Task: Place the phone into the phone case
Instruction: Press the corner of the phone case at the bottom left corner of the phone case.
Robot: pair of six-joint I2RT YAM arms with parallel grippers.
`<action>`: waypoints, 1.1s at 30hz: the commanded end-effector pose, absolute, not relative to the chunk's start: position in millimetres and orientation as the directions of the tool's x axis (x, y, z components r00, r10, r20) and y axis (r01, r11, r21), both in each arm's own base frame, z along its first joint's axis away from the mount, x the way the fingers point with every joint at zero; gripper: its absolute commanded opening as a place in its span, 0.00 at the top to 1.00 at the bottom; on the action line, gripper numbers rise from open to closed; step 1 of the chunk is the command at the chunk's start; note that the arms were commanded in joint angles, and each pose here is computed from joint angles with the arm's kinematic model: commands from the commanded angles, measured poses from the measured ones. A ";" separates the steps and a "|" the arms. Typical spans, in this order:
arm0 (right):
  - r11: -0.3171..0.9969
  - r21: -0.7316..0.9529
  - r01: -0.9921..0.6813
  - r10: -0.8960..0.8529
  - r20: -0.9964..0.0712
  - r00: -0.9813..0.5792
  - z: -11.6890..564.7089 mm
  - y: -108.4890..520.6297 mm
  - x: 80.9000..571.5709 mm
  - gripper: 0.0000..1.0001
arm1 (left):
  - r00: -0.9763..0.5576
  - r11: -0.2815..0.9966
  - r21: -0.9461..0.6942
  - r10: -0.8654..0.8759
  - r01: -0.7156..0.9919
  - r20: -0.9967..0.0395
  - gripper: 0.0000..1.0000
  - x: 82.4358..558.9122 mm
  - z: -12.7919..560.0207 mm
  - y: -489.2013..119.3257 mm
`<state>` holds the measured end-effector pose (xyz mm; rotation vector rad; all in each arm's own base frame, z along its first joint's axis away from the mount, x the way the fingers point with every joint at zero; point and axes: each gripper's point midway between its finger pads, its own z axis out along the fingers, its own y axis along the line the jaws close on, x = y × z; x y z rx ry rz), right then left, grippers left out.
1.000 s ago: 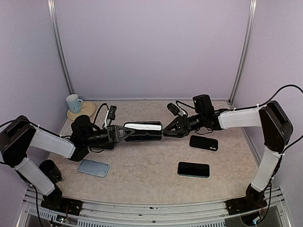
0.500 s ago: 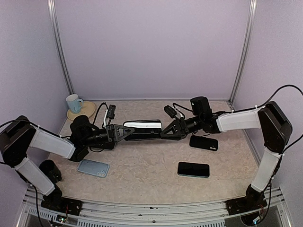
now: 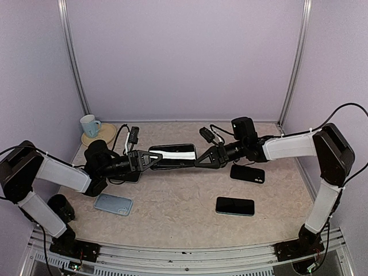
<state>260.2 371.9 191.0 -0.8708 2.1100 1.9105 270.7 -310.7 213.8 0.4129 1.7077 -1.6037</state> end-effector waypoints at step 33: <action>0.009 0.775 -0.632 -0.260 -0.609 -0.749 221.0 360.7 282.4 0.48 | -0.640 0.107 -0.682 -0.265 0.724 -0.721 1.00 265.3 230.6 -300.0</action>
